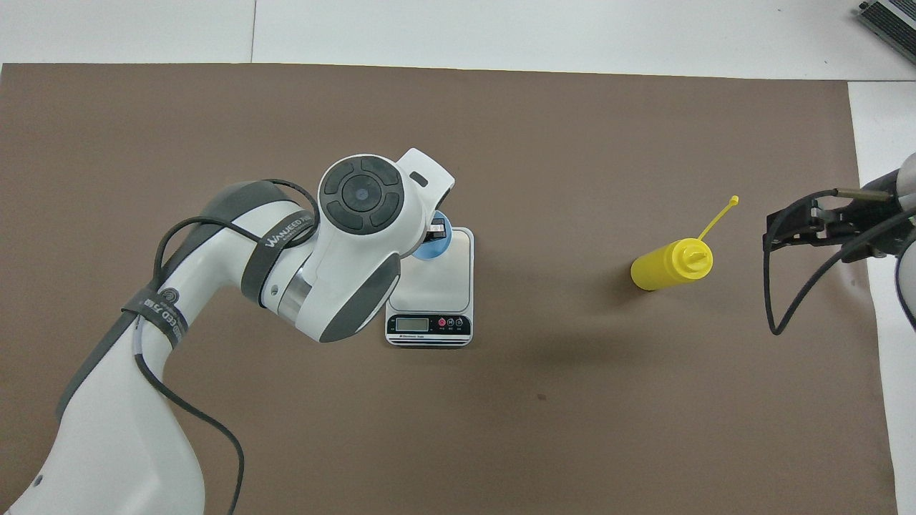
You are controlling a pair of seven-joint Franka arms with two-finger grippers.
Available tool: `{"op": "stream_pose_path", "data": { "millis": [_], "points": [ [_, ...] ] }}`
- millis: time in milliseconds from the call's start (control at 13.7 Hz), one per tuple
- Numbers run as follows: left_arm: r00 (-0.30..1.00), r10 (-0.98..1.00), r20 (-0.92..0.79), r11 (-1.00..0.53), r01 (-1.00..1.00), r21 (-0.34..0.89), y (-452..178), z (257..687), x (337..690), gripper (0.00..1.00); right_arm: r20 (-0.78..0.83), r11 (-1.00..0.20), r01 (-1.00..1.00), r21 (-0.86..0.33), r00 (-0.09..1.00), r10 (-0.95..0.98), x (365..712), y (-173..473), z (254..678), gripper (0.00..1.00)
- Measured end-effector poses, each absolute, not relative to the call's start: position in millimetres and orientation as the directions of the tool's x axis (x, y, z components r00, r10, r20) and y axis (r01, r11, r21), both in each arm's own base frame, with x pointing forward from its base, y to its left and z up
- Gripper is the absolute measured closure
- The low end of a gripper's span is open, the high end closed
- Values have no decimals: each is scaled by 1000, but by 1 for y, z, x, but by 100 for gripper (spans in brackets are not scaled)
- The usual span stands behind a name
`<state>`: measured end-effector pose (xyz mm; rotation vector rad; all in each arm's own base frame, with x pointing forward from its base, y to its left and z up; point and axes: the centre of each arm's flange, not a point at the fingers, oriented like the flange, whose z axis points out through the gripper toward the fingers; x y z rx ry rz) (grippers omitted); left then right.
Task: Pour seasoning into cup on scale with both arms
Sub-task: 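Lift the blue cup with the left gripper and place it on the scale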
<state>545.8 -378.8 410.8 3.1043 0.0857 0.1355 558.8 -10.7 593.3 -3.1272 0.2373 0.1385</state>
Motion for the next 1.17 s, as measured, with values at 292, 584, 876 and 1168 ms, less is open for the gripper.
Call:
{"op": "stream_pose_path", "data": {
  "millis": [292,584,876,1168],
  "points": [
    [995,50,81,-998,47,32,-383,394,537,96,-88,-989,-151,4,985,-150,559,-11,593,0],
    [994,50,93,-998,47,42,-383,390,537,96,-88,-989,-151,4,985,-150,559,-11,593,0],
    [994,51,96,-998,47,44,-382,387,537,96,-88,-989,-151,4,985,-150,559,-11,593,0],
    [993,44,109,-999,41,30,-379,387,539,78,-88,-989,-151,4,985,-150,559,-11,593,0]
  ]
}}
